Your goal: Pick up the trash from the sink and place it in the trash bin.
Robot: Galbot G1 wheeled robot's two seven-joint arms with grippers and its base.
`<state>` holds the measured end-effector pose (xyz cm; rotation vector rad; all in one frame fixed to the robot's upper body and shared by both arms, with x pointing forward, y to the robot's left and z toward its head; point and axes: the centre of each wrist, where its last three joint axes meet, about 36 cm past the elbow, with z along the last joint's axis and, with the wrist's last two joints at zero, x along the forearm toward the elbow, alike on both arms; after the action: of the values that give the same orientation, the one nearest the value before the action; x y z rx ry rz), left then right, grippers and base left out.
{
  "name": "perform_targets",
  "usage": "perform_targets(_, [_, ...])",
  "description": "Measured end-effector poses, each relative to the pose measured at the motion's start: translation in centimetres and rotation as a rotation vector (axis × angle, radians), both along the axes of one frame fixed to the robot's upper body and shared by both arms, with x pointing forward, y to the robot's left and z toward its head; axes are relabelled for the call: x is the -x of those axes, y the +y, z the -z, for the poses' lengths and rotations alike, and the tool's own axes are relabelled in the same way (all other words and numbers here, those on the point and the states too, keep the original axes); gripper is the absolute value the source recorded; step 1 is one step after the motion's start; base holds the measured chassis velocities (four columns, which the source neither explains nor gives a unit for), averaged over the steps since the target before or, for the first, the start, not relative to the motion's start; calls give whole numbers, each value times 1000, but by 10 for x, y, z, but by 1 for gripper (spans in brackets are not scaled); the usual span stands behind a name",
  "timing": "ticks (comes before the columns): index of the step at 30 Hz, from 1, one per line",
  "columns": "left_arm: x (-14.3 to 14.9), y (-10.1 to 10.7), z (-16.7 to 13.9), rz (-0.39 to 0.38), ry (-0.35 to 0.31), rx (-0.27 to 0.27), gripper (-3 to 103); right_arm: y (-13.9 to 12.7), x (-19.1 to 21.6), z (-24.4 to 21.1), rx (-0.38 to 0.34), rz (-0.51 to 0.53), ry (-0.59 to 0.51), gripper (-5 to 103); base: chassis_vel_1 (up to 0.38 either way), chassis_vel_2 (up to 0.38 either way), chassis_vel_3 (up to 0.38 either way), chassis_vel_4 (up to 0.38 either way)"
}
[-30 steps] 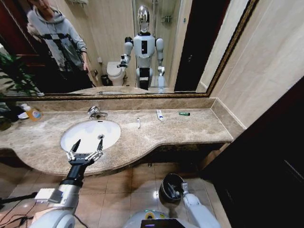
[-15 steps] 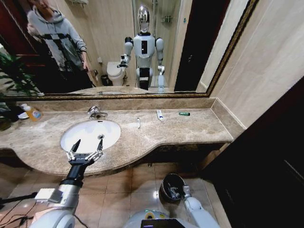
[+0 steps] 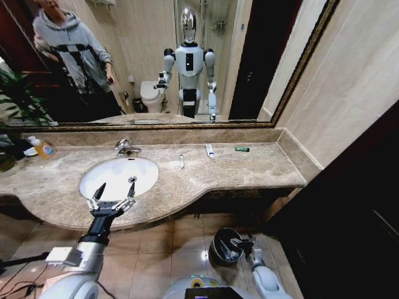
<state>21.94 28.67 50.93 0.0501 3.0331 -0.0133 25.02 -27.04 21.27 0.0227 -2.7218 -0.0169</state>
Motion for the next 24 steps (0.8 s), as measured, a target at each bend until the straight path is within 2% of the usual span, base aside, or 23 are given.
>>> perform_targets(1, [0,0,0,0,0,0,100,0,0,0,0,0,0,100,0,0,0,0])
perform_targets(4, [0,0,0,0,0,0,100,11,35,-47,-8,15,-78,100,0,0,0,0])
perform_targets(6, [0,0,0,0,0,0,100,12,40,-55,-10,17,-94,100,0,0,0,0])
perform_targets(7, [0,0,0,0,0,0,100,16,50,-82,-15,20,-146,100,0,0,0,0])
perform_targets(10, [0,0,0,0,0,0,100,19,55,-115,-20,18,-211,100,0,0,0,0])
perform_targets(11, [0,0,0,0,0,0,100,24,49,-158,-32,6,-298,100,0,0,0,0])
perform_targets(12, [0,0,0,0,0,0,100,26,43,-174,-37,-4,-330,100,0,0,0,0])
perform_targets(14, [0,0,0,0,0,0,100,28,38,-184,-41,-13,-348,100,0,0,0,0])
perform_targets(18, [0,0,0,0,0,0,100,35,-14,-230,-48,-71,-431,100,0,0,0,0])
perform_targets(19, [0,0,0,0,0,0,100,35,-14,-230,-48,-71,-431,100,0,0,0,0])
perform_targets(22, [0,0,0,1,0,0,100,29,-60,-245,-26,-150,-462,100,0,0,0,0])
perform_targets(24, [0,0,0,0,0,0,100,24,-74,-243,-3,-180,-464,100,0,0,0,0])
